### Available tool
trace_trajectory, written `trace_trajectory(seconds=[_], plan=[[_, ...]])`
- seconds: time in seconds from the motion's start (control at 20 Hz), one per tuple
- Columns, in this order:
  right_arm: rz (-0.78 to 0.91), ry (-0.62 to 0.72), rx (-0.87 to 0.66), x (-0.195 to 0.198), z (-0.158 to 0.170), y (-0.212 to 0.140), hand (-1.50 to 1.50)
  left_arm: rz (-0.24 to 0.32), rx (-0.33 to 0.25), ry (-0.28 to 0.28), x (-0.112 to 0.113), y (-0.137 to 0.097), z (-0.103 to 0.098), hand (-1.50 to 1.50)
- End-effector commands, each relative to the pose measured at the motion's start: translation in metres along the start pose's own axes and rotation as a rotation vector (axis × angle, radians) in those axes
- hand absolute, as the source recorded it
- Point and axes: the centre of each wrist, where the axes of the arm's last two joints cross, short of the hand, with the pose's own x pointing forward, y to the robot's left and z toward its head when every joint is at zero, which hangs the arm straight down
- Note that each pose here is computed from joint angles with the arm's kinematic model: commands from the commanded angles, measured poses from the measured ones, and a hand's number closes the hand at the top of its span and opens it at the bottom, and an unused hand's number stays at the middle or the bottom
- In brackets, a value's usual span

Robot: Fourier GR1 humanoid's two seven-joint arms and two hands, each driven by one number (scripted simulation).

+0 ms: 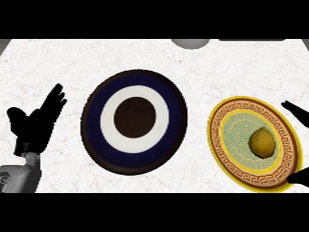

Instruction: Pick the lemon from the plate and place it in the plate

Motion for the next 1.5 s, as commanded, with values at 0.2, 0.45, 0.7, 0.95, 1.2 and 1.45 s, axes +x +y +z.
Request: trace_trajectory(seconds=[0.2,0.45,0.7,0.95,1.2,1.45], plan=[[0.044,0.058,0.03,0.0,-0.024,0.003,-1.5,-0.004,0.007,0.007,0.014,0.011,-0.005,0.0],[0.073,0.065,0.031,0.024,-0.028,0.014,-1.5,0.008,0.023,-0.003,0.004,-0.002,0.002,0.0],[0.105,0.067,0.076,0.034,-0.039,0.034,-1.5,0.011,0.009,0.001,0.001,-0.01,-0.016,0.0],[0.155,-0.022,0.197,0.011,-0.03,0.052,1.5,0.009,0.0,0.006,-0.003,0.0,0.001,0.0],[0.111,-0.066,0.147,0.02,-0.047,0.047,1.5,-0.008,0.013,-0.007,-0.001,-0.021,-0.01,0.0],[0.084,-0.081,0.064,0.035,-0.036,0.045,1.5,0.001,-0.011,0.01,0.006,0.0,-0.01,0.0]])
